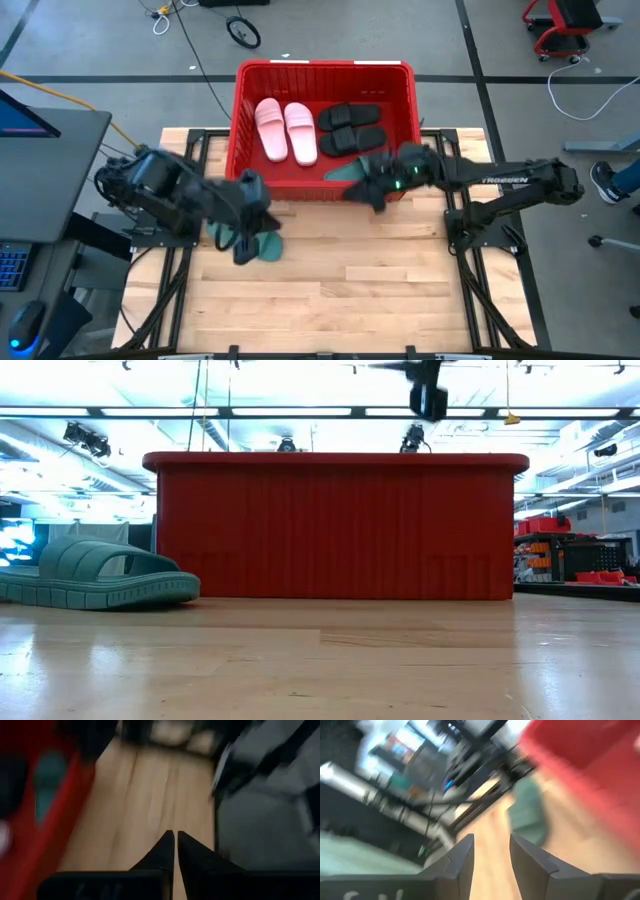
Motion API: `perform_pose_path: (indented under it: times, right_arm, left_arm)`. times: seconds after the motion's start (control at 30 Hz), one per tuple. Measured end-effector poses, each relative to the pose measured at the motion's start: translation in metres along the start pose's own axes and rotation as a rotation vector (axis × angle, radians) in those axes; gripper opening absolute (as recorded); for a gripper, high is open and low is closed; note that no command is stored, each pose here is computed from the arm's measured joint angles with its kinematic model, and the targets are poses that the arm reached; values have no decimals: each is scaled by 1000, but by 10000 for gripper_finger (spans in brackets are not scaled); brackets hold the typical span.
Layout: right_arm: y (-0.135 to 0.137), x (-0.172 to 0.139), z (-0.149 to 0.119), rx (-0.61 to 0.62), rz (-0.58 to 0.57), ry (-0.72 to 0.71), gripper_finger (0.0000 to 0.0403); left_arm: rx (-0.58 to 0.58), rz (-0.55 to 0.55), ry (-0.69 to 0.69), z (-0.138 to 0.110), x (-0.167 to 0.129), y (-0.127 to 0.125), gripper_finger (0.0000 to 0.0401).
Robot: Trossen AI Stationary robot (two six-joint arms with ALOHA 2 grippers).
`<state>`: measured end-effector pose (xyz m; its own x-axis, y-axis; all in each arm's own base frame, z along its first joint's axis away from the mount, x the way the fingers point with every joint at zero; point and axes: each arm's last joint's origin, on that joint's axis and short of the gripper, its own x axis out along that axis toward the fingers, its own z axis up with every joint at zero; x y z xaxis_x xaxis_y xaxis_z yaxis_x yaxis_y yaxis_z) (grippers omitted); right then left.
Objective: Pick and place slides into bin
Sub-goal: Put the green slide into the red bin
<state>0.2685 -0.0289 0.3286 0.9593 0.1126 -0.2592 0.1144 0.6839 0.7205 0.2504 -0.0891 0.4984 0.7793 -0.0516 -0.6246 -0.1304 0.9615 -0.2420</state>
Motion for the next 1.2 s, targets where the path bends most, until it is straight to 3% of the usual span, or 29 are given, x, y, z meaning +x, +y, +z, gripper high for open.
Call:
perform_pose_path:
  times: [0.13, 0.33, 0.57, 0.7, 0.77, 0.97, 1.2]
  right_arm:
    - [31, 9, -35, -113, 65, 87, 130]
    - [56, 20, -78, -199, 16, 118, 130]
    - [73, 17, -101, -173, -9, 95, 130]
    - [77, 15, -107, -181, 5, 102, 130]
    - [79, 15, -108, -183, 9, 107, 130]
    - [79, 15, -108, -164, 8, 107, 130]
    - [79, 15, -108, -164, 7, 108, 130]
  left_arm:
    - [-51, 108, 244, -29, 11, -11, 53]
    - [-84, 102, 299, -53, 48, -40, 117]
    - [-284, 416, 468, -113, 110, -30, 191]
    - [-330, 449, 675, -145, 129, -22, 204]
    - [-342, 483, 714, -155, 134, -18, 205]
    - [-334, 615, 748, -165, 121, -1, 197]
    - [-486, 557, 521, -170, 75, 28, 195]
